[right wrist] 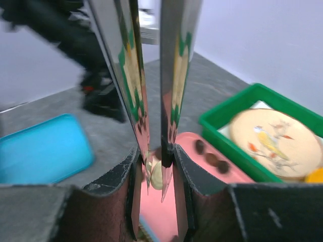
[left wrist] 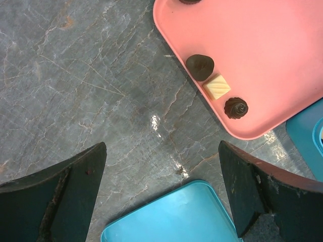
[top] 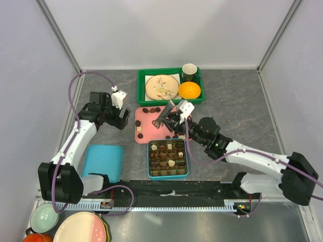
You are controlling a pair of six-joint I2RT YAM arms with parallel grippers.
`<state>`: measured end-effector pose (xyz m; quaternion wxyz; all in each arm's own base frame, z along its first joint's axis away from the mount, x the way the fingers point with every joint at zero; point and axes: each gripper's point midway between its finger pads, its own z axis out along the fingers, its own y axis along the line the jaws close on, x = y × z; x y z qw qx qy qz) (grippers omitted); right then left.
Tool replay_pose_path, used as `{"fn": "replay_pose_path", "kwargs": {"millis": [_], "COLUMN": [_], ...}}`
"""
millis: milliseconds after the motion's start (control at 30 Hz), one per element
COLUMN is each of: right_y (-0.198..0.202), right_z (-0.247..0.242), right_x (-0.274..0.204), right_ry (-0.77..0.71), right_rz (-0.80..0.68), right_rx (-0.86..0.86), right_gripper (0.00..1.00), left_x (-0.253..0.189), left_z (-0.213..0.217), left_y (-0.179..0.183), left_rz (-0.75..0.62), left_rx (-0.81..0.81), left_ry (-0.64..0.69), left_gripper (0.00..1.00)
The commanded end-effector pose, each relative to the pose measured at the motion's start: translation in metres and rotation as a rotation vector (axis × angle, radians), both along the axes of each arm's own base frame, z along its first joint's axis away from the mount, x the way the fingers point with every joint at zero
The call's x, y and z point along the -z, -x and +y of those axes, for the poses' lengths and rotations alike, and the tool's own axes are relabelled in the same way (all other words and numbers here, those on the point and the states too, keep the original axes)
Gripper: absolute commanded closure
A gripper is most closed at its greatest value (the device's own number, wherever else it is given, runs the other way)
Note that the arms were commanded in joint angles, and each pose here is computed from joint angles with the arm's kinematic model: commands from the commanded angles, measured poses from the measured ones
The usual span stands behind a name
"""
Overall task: Pack the chocolate
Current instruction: Pick up the fake chocolate from the plate, then place the fake chocolate in the packing box.
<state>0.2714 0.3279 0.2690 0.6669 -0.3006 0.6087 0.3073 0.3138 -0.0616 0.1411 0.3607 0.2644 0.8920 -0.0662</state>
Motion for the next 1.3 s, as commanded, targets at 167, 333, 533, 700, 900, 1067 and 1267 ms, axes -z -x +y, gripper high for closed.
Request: {"fn": "replay_pose_path", "kwargs": {"millis": [167,333,533,700,900,1067,1267], "right_y": [0.119,0.162,0.184,0.187,0.183,0.178,0.179], "right_z": [0.025,0.035,0.042,0.044,0.046,0.042,0.040], "right_x": [0.022,0.029,0.041,0.050,0.057,0.046,0.034], "right_ry": [0.111,0.148,0.165,0.164,0.179,0.154,0.130], "right_rz": [0.095,0.134,0.169,0.182,0.187,0.174,0.174], "right_rx": [-0.247,-0.334,-0.373,-0.373,-0.352,-0.325,-0.326], "right_gripper": [0.76,0.76,0.73,0.67,0.57,0.53,0.50], "left_x": [0.004,0.002,0.002,0.003,0.002,0.004,0.008], "left_z": [-0.002,-0.005,-0.004,-0.003,-0.004,-0.007,-0.017], "left_y": [-0.001,-0.002,0.001,0.000,-0.005,-0.013,-0.033], "left_rz": [-0.002,-0.002,-0.002,0.008,0.009,0.008,0.023], "left_rx": [0.019,0.022,0.021,0.016,0.009,0.006,0.008], "left_ry": [0.011,0.026,0.024,0.018,0.026,0.035,0.052], "left_gripper": [0.01,0.01,0.01,0.01,0.01,0.01,0.01]}}
